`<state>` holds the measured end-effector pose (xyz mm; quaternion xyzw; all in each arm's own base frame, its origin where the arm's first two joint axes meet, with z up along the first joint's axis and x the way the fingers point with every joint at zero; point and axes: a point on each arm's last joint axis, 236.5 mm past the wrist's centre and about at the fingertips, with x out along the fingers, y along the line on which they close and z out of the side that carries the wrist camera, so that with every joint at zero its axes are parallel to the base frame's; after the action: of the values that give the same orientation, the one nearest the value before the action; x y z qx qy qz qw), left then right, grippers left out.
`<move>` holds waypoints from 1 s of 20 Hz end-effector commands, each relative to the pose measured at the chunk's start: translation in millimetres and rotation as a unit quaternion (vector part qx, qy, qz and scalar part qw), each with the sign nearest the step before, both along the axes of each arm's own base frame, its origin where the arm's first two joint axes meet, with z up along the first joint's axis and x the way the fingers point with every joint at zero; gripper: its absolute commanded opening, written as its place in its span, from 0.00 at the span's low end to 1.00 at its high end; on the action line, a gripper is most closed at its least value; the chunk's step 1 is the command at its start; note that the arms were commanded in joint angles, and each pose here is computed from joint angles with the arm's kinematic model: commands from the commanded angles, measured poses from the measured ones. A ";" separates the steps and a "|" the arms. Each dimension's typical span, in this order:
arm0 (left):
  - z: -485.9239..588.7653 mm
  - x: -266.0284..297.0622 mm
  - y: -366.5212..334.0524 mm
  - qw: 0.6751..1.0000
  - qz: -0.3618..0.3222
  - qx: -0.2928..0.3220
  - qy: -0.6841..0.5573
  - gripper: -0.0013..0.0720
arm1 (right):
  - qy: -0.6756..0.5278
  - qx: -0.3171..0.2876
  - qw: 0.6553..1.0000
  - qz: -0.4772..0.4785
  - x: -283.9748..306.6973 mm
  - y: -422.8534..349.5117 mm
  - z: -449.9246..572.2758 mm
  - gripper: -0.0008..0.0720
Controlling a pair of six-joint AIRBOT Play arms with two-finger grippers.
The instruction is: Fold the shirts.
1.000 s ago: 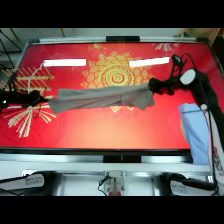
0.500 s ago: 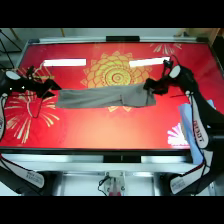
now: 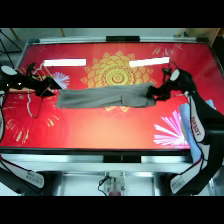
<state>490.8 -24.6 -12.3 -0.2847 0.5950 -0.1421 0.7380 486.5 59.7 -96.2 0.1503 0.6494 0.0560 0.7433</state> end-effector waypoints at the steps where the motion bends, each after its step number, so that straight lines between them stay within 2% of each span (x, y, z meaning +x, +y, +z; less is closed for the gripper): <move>1: 5.0 -7.0 -16.7 1.000 -0.030 -0.001 0.001 1.00 | 0.029 0.038 0.999 -0.019 -4.1 14.7 -19.3 0.96; 3: 6.1 -8.0 -26.8 0.999 -0.047 0.001 -0.004 1.00 | 0.038 0.079 0.996 -0.034 -3.4 31.8 -20.9 0.92; 4: 6.6 -8.5 -32.4 0.998 -0.055 0.001 -0.007 1.00 | 0.043 0.100 0.993 -0.040 -3.4 40.8 -20.3 0.77; 5: 7.1 -9.0 -38.9 0.998 -0.061 0.000 -0.007 1.00 | 0.047 0.117 0.991 -0.045 -3.2 47.7 -19.4 0.67; 6: 8.3 -9.4 -46.1 0.998 -0.066 -0.004 -0.008 1.00 | 0.054 0.136 0.988 -0.049 -4.4 55.0 -18.2 0.50; 7: 10.3 -9.6 -53.9 0.997 -0.072 -0.011 -0.011 1.00 | 0.058 0.147 0.986 -0.052 -4.8 59.3 -16.2 0.24; 8: 12.1 -9.9 -61.1 0.997 -0.076 -0.017 -0.012 1.00 | 0.060 0.163 0.984 -0.052 -5.3 65.3 -11.0 0.10; 9: 14.7 -10.2 -69.6 0.996 -0.081 -0.025 -0.013 0.99 | 0.055 0.182 0.981 -0.038 -6.1 72.1 -2.0 0.10; 10: 18.3 -10.4 -79.1 0.996 -0.085 -0.037 -0.016 0.87 | 0.043 0.198 0.979 -0.018 -6.5 77.3 13.0 0.10; 12: 25.8 -9.9 -100.1 0.994 -0.092 -0.060 -0.022 0.37 | 0.019 0.203 0.979 0.003 -9.1 80.1 48.7 0.10; 13: 28.5 -8.7 -113.7 0.992 -0.097 -0.068 -0.028 0.26 | 0.002 0.204 0.979 0.015 -11.4 80.9 71.1 0.10; 14: 29.4 -7.9 -127.7 0.991 -0.104 -0.070 -0.035 0.25 | -0.015 0.202 0.979 0.023 -14.0 81.0 92.4 0.10; 15: 28.4 -7.8 -144.1 0.990 -0.114 -0.068 -0.041 0.18 | -0.036 0.202 0.978 0.030 -16.3 81.4 116.4 0.10; 17: 22.3 -14.3 -183.0 0.987 -0.142 -0.067 -0.046 0.15 | -0.074 0.201 0.976 0.044 -24.8 82.8 159.9 0.10; 18: 16.0 -23.7 -205.4 0.983 -0.164 -0.068 -0.039 0.08 | -0.089 0.200 0.974 0.052 -30.8 85.2 178.8 0.10; 20: -0.8 -44.4 -244.7 0.976 -0.204 -0.069 -0.021 0.06 | -0.115 0.200 0.971 0.059 -43.5 87.4 213.0 0.10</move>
<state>466.3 -215.9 0.1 -0.2276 0.6018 -0.3043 0.7024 461.5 141.1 64.3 0.2593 0.5736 0.2231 0.7443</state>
